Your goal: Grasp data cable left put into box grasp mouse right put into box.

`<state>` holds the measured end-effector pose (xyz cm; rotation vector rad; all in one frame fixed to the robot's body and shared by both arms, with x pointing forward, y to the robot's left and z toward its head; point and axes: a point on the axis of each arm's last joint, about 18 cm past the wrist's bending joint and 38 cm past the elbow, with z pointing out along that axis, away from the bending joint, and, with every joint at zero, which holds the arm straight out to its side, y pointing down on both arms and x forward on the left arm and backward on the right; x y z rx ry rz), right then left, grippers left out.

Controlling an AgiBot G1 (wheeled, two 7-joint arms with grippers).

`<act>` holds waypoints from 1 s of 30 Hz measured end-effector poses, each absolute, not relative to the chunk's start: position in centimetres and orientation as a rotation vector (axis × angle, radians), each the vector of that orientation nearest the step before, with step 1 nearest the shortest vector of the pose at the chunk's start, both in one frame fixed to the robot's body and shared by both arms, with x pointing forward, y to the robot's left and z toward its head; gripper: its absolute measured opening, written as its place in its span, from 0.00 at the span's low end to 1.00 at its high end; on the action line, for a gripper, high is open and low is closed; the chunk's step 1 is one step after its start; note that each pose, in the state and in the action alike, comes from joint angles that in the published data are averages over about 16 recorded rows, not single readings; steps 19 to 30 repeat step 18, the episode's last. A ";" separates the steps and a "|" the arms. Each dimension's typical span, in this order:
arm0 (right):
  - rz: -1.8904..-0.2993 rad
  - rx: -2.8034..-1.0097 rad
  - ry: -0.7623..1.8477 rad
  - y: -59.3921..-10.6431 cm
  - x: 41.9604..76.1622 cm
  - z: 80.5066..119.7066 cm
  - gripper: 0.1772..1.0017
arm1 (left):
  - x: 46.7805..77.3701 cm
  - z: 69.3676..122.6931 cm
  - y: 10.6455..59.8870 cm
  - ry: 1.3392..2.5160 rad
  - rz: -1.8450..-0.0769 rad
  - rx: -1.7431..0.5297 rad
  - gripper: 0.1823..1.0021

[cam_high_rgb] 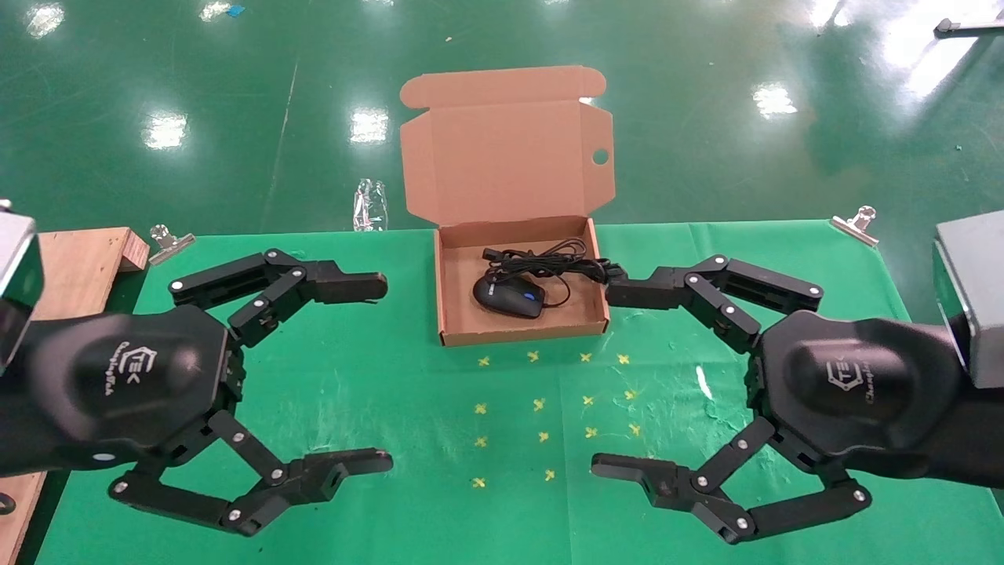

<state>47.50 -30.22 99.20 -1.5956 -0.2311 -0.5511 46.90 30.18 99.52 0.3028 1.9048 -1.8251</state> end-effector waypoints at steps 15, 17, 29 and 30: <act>-0.552 -1.595 -0.230 -30.2 47.5 99.2 1.00 | 47.4 99.3 30.0 1.920 -1.807 0.283 1.00; -0.552 -1.595 -0.230 -30.2 47.5 99.2 1.00 | 47.4 99.3 30.0 1.921 -1.806 0.283 1.00; -0.552 -1.595 -0.230 -30.2 47.5 99.2 1.00 | 47.4 99.3 30.0 1.921 -1.805 0.282 1.00; -0.552 -1.595 -0.230 -30.2 47.5 99.2 1.00 | 47.4 99.3 30.0 1.921 -1.805 0.282 1.00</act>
